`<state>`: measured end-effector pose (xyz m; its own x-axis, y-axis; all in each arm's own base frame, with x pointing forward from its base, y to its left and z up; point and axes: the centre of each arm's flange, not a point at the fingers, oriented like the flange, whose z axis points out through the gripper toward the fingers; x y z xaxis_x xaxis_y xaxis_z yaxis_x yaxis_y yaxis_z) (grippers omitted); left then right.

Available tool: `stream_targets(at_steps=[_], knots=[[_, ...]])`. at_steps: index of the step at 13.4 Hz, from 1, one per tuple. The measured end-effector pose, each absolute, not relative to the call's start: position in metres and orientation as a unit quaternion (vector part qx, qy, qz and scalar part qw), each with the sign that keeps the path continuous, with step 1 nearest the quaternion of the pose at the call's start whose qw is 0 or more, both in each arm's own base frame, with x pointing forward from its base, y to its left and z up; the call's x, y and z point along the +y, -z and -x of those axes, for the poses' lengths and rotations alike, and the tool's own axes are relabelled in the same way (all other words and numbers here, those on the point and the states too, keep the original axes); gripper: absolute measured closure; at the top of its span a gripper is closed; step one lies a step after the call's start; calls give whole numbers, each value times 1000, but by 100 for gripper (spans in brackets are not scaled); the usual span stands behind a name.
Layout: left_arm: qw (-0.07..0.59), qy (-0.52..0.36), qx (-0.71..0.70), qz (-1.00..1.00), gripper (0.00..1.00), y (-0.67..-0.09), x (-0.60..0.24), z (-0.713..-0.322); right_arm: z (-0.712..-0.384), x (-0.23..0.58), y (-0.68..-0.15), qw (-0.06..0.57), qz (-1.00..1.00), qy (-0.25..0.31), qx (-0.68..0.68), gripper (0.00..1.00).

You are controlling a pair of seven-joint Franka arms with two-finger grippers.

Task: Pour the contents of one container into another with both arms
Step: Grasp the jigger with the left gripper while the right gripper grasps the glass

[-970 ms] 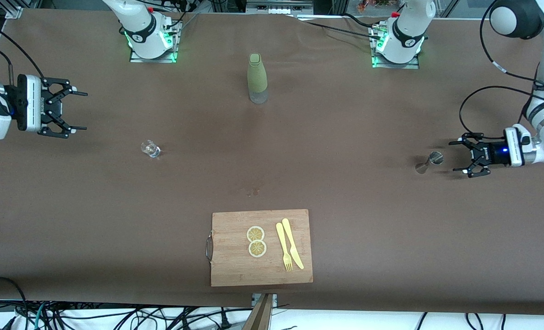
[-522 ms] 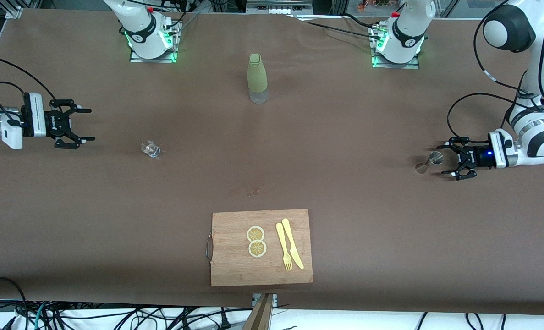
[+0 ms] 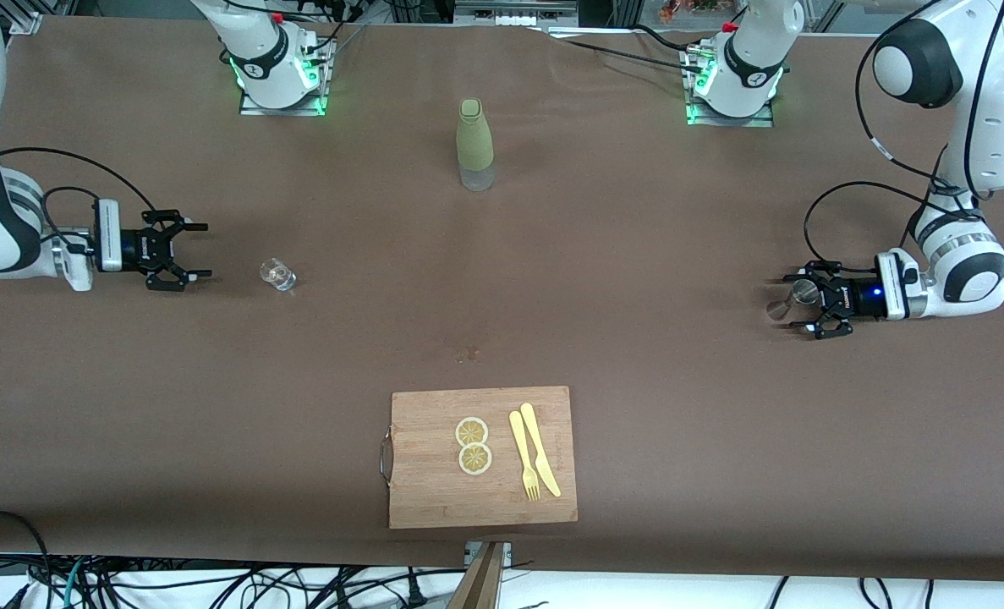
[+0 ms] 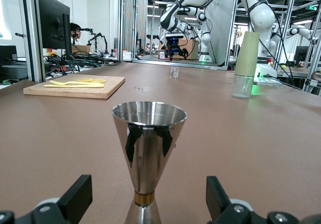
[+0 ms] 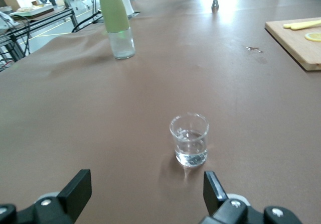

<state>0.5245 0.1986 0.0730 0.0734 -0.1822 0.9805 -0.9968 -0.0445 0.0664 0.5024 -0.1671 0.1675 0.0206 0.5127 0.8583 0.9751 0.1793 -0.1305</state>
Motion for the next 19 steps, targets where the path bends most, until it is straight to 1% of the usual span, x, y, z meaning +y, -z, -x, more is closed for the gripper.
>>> stream_targets(at_steps=[2,4,5,6,7,9,10,13,16,17,19], knots=[[458,-444,-517,-571,4,-73,200,-524,-504,-161,-157,424,582,285,-633,1],[457,-445,-517,-571,25,-73,201,-524,-508,-146,-141,427,579,302,-625,1],[457,-445,-517,-571,41,-73,201,-524,-511,-136,-133,428,578,308,-623,1],[457,-445,-517,-570,44,-73,201,-524,-513,-128,-127,430,577,313,-620,1],[457,-445,-517,-571,45,-72,201,-523,-515,-123,-124,430,576,315,-620,1],[460,-443,-515,-572,66,-68,200,-521,-518,-114,-123,427,569,324,-624,1],[461,-447,-513,-569,78,-68,200,-521,-520,-111,-124,422,562,332,-629,1],[461,-448,-513,-569,78,-68,199,-521,-524,-103,-123,403,536,353,-652,1],[469,-443,-510,-569,78,-69,194,-524,-519,-100,-110,413,532,353,-650,1],[474,-440,-508,-569,78,-69,188,-527,-517,-99,-104,417,532,352,-647,1],[480,-448,-500,-564,79,-71,151,-548,-514,-98,-99,421,533,351,-644,1]])
